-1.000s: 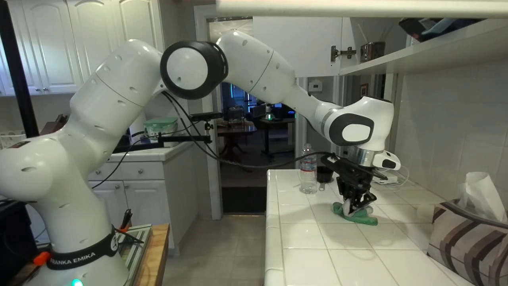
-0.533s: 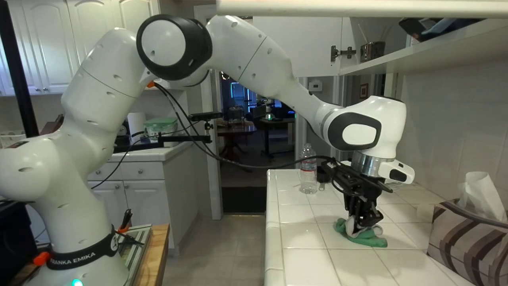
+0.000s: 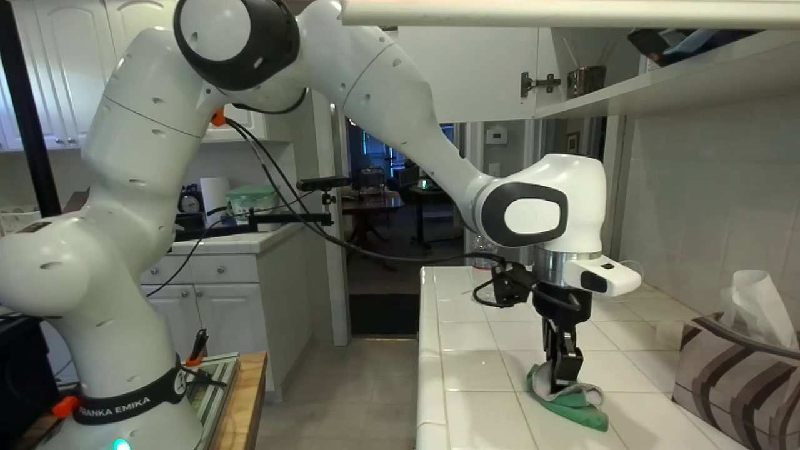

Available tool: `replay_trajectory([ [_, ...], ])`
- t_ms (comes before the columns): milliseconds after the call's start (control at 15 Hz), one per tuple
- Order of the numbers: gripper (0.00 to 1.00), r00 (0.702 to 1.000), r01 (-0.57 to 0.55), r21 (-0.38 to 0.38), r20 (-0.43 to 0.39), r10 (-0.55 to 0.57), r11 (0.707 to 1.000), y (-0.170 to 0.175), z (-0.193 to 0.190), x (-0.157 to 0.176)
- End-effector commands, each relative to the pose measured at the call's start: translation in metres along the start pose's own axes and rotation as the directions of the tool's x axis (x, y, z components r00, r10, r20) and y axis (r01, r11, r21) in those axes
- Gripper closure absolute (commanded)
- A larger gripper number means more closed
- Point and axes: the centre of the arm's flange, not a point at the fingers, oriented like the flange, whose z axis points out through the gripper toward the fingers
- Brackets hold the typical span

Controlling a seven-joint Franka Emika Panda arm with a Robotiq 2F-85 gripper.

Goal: Move the white mug to the left then use the green towel to wipe the countertop.

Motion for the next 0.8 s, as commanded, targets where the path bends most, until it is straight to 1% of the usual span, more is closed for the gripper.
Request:
replay_trajectory([
  [0,0.42,0.993,-0.115,-0.054,-0.041,0.113,0.992,0.016,0.000,-0.048],
  [133,0.30,0.988,-0.144,-0.056,-0.070,0.140,0.988,0.024,-0.010,-0.061],
  [200,0.22,0.988,-0.138,-0.054,-0.083,0.133,0.989,0.028,-0.015,-0.069],
  [267,0.15,0.988,-0.123,-0.056,-0.097,0.117,0.991,0.031,-0.021,-0.076],
  [333,0.07,0.991,-0.073,-0.045,-0.115,0.067,0.996,0.034,-0.028,-0.084],
  [400,0.02,0.990,-0.040,-0.047,-0.138,0.033,0.998,0.036,-0.037,-0.090],
  [467,0.00,0.985,0.012,-0.056,-0.169,-0.022,0.998,0.037,-0.051,-0.097],
  [533,0.00,0.980,0.072,-0.068,-0.183,-0.084,0.995,0.038,-0.062,-0.106],
  [733,0.00,0.947,0.227,-0.072,-0.215,-0.237,0.971,0.041,-0.095,-0.131],
])
